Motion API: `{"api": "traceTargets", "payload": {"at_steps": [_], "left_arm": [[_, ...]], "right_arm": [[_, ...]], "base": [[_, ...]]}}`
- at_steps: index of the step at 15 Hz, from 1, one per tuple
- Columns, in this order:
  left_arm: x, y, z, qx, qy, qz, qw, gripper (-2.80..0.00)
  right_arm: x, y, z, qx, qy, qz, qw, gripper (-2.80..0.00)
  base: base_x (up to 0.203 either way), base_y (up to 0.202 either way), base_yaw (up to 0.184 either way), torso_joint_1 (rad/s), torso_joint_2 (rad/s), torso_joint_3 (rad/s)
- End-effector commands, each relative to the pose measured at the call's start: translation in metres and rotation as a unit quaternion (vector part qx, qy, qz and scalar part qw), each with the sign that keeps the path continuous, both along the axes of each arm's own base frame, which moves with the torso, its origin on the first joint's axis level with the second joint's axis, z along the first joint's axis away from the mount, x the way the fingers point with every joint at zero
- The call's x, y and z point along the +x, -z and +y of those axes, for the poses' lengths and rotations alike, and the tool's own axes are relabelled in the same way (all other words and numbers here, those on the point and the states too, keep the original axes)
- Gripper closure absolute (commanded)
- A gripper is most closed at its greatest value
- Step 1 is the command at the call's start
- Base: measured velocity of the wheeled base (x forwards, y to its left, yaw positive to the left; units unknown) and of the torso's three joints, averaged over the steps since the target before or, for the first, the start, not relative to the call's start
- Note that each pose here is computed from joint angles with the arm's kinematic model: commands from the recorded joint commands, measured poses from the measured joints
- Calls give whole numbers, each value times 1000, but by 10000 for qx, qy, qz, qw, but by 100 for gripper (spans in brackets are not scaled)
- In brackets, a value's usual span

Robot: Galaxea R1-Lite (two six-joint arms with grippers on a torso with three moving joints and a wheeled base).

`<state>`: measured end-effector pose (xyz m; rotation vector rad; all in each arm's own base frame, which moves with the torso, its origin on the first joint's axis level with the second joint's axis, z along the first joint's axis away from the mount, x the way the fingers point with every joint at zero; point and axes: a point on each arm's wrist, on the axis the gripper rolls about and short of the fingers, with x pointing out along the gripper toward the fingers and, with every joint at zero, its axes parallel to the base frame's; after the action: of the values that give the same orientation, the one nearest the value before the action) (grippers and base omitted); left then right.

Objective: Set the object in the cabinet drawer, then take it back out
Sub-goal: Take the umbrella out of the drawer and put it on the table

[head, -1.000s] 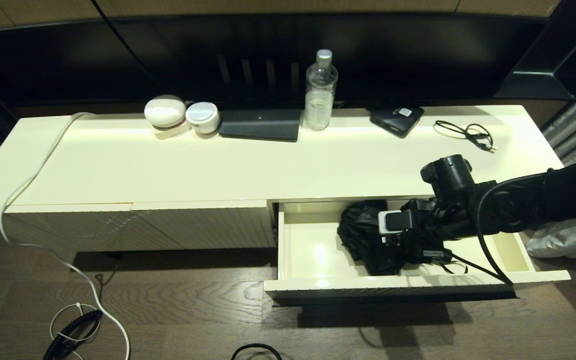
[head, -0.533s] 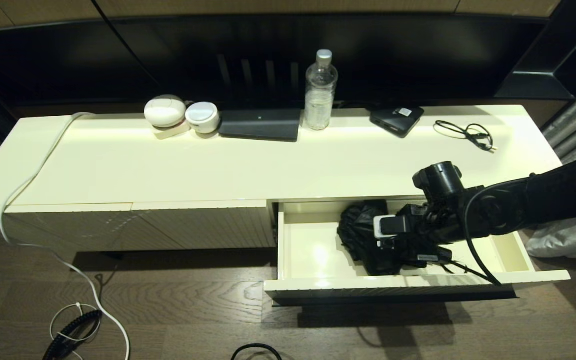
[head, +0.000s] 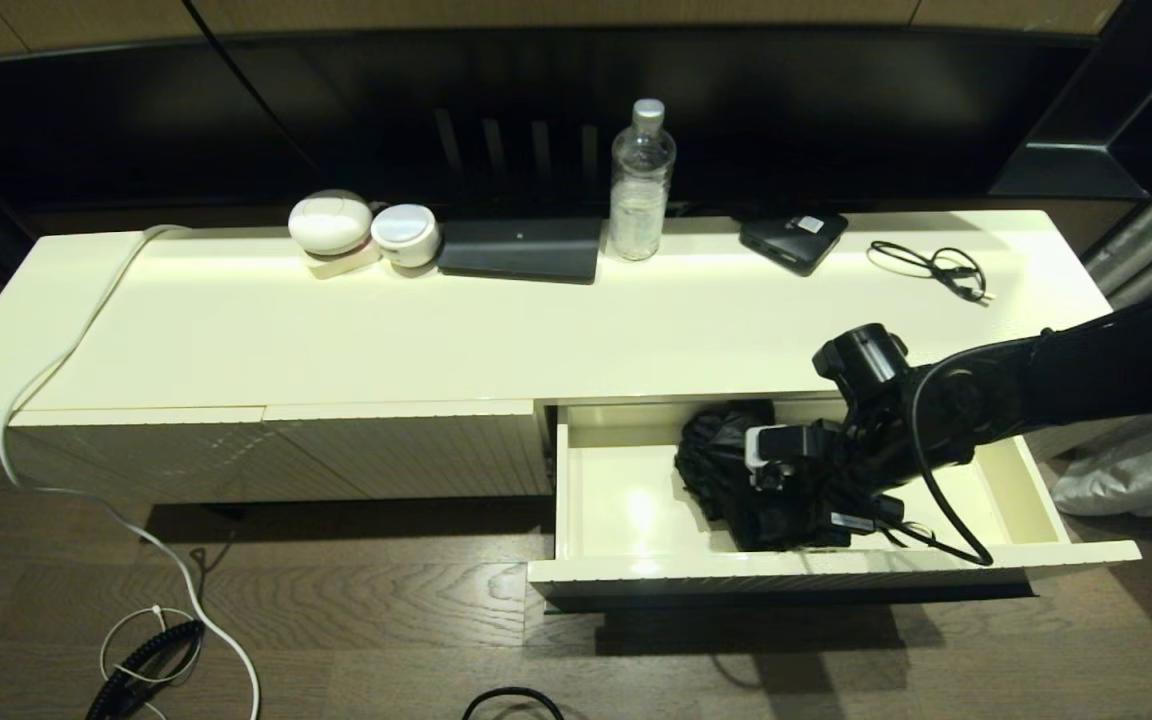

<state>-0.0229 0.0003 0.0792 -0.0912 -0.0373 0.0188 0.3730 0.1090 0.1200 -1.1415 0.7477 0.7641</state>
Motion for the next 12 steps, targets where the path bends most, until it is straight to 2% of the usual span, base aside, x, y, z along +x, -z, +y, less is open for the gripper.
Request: {"api": "traceTargets", "payload": {"at_steps": [1,6,7,12], "left_arm": [[0,0,0,-6,-5,-3,10000,0],[0,0,0,-6,-5,-10,10000,0],[0,0,0,-6,-5,-10,10000,0],[0,0,0,-6,-5,-10,10000,0]], "right_arm": [[6,10,2,29,-39,49,10000,-280],[10,18,2,52,-18,54,10000,-280],[10,19,2,50,-13,71,10000,0],[5,21,2,8,-49,150,9999,0]], "base": [[0,0,0,0,0,0],[0,0,0,0,0,0],[0,0,0,0,0,0],[0,0,0,0,0,0]]}}
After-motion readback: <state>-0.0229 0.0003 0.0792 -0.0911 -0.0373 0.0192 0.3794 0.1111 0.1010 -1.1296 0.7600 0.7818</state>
